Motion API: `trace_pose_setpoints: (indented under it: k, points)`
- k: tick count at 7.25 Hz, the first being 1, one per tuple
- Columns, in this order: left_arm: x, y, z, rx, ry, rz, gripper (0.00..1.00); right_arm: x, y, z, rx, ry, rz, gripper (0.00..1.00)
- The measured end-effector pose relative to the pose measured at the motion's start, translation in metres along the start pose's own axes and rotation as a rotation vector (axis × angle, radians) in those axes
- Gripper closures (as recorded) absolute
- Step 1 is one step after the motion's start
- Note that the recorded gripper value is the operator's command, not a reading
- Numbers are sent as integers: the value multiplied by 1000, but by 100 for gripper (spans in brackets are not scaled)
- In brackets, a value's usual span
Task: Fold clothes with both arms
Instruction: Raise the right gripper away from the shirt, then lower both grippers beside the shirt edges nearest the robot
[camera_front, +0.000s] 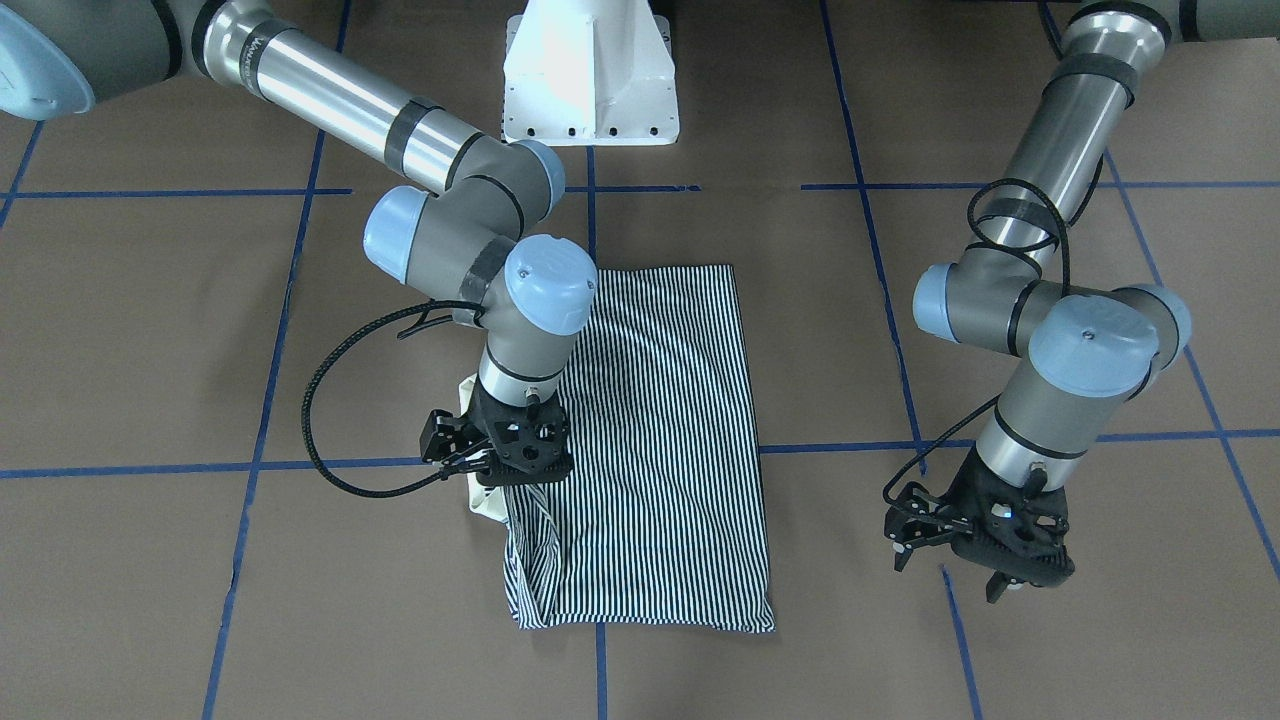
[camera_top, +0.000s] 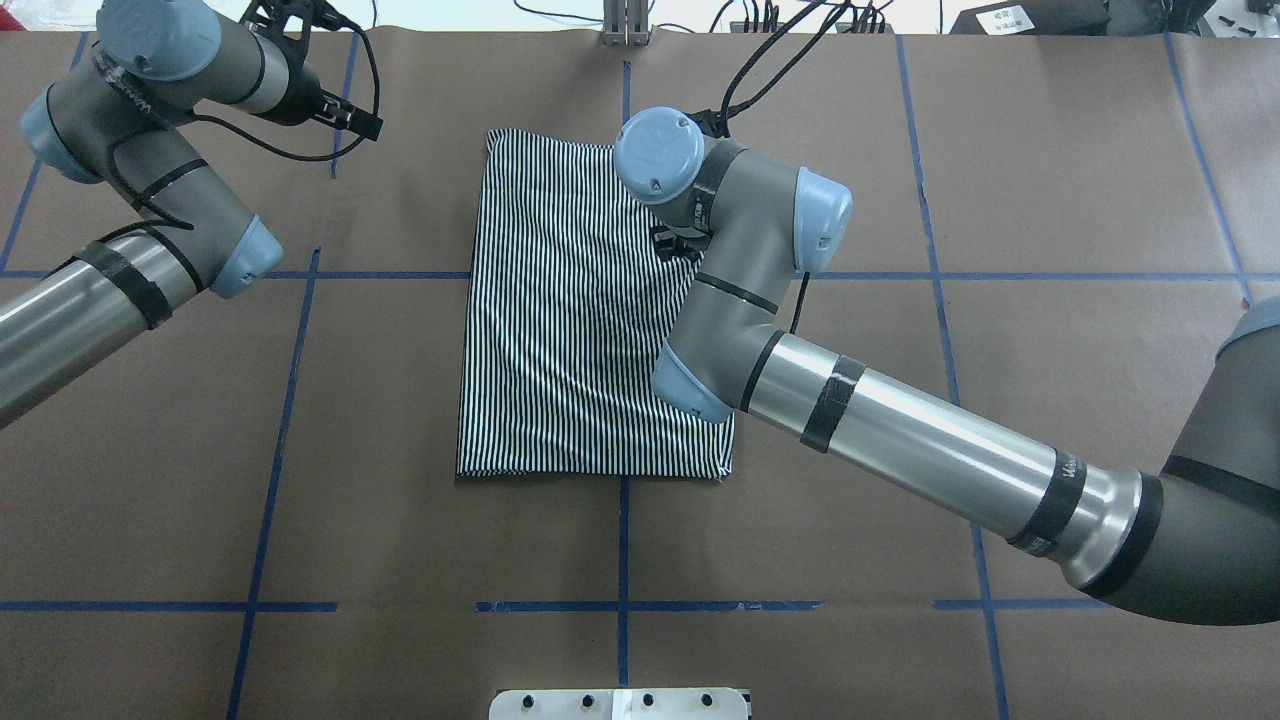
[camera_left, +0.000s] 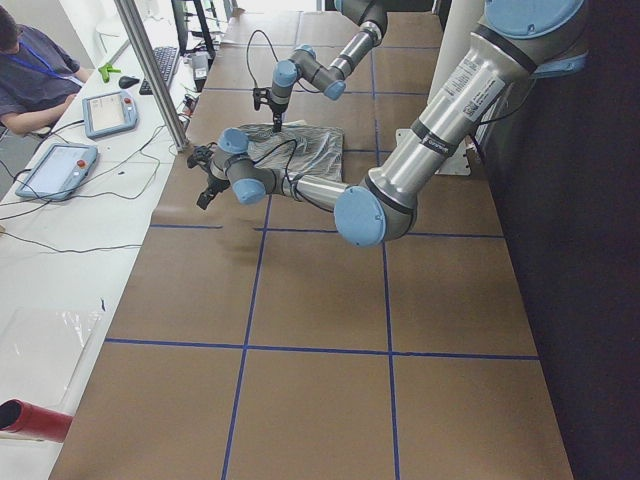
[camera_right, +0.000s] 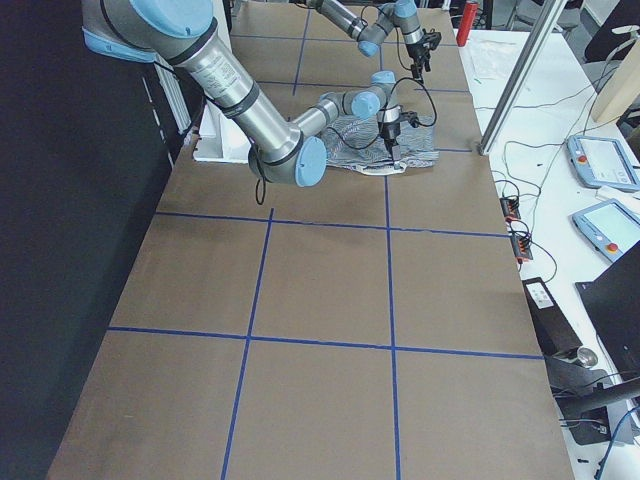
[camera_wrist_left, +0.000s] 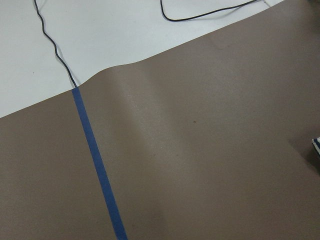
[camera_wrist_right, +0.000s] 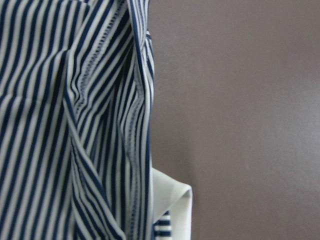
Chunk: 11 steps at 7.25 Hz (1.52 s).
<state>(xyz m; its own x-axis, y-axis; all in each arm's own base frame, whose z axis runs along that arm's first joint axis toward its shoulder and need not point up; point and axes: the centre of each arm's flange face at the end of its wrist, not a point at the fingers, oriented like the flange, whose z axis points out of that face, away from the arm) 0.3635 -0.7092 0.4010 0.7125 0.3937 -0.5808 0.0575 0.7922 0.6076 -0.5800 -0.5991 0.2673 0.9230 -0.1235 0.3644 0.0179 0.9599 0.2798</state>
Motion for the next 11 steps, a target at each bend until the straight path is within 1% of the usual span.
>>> trace_pose_setpoints:
  k: [1, 2, 3, 4, 5, 6, 7, 9, 10, 11]
  points:
    - [1, 0, 0, 0, 1, 1, 0, 26, -5, 15, -25, 42, -24, 0]
    - [2, -1, 0, 1, 2, 1, 0, 52, -13, 20, -47, 72, -45, 0]
    - [5, -4, -4, 8, 7, -1, 0, 73, -20, 12, -54, 61, -54, 0]
    - [16, -8, -13, 11, 41, -22, 0, 89, -18, -10, -41, 0, -49, 0]
    - [32, -9, -25, 5, 100, -72, 0, 102, -6, -42, -24, -94, -26, 0]
    - [53, -3, -41, 1, 161, -135, 0, 114, 15, -76, -12, -192, 29, 0]
    - [83, 14, -58, -3, 223, -195, 0, 124, 43, -104, -7, -271, 110, 0]
    - [143, 73, -100, -24, 335, -317, 0, 131, 112, -156, -10, -403, 282, 0]
    - [174, 109, -127, -34, 384, -389, 0, 123, 146, -178, -5, -481, 388, 1]
    - [202, 142, -152, -46, 422, -467, 8, 109, 177, -185, 23, -568, 493, 2]
